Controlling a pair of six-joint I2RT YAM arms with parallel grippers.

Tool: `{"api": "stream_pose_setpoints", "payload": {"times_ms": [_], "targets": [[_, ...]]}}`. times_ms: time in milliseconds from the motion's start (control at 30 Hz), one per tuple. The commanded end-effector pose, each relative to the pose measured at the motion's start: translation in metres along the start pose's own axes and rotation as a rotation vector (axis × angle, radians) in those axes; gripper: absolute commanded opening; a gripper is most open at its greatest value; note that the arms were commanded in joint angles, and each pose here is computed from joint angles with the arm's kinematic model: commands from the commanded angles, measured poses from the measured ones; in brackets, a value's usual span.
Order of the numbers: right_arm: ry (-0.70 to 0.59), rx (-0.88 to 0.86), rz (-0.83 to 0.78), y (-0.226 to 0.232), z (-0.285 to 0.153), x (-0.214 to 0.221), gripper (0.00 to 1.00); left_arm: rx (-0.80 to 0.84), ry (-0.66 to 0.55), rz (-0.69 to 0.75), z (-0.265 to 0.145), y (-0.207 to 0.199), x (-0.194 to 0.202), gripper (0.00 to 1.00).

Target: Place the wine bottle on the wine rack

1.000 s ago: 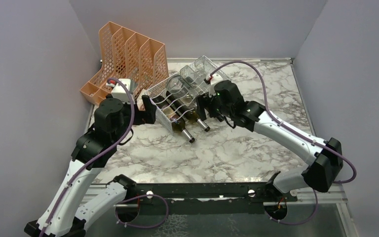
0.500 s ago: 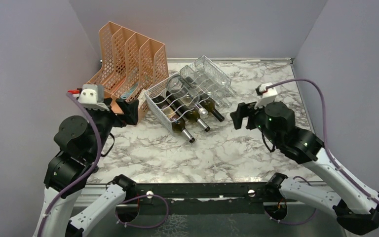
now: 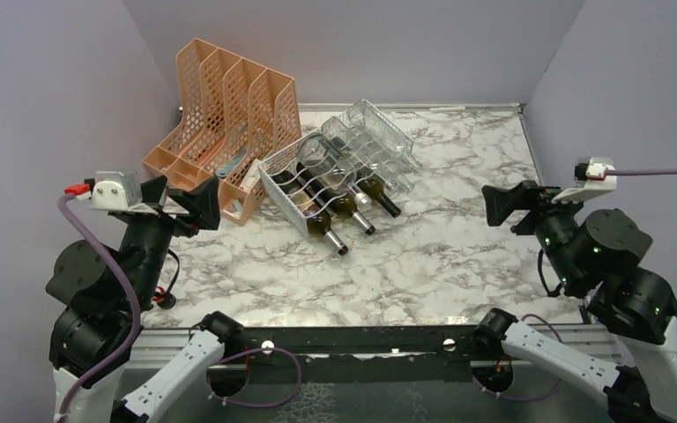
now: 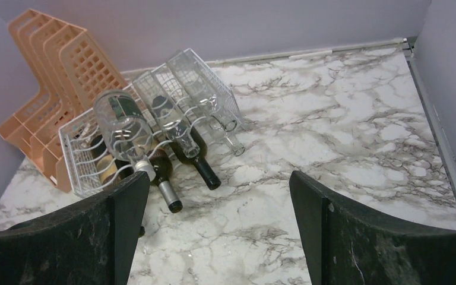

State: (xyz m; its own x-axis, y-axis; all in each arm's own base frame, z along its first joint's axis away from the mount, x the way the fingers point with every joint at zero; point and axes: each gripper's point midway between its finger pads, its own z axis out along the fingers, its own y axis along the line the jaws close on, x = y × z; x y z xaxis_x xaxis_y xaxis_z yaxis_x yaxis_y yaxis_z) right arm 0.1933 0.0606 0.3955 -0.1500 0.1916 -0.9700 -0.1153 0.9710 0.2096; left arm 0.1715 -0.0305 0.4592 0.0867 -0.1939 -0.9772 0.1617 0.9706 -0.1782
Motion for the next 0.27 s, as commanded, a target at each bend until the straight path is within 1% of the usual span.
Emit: {"api": "stream_pose_setpoints", "payload": {"times_ms": [0,167,233], "targets": [[-0.035,0.038,0.003,-0.0154,-0.0121,-0.0116,0.90,-0.020,-0.027,0.000,-0.0092,0.0067,-0.0094,0.99],[-0.046,-0.012,0.015,-0.0079,-0.0153,-0.0171,0.90,-0.019,-0.024,-0.004,-0.0097,0.0066,-0.0081,0.99],[-0.040,-0.019,0.019,-0.0055,-0.0146,-0.0171,0.92,-0.017,-0.020,-0.004,-0.0089,0.0059,-0.0068,0.99]]}}
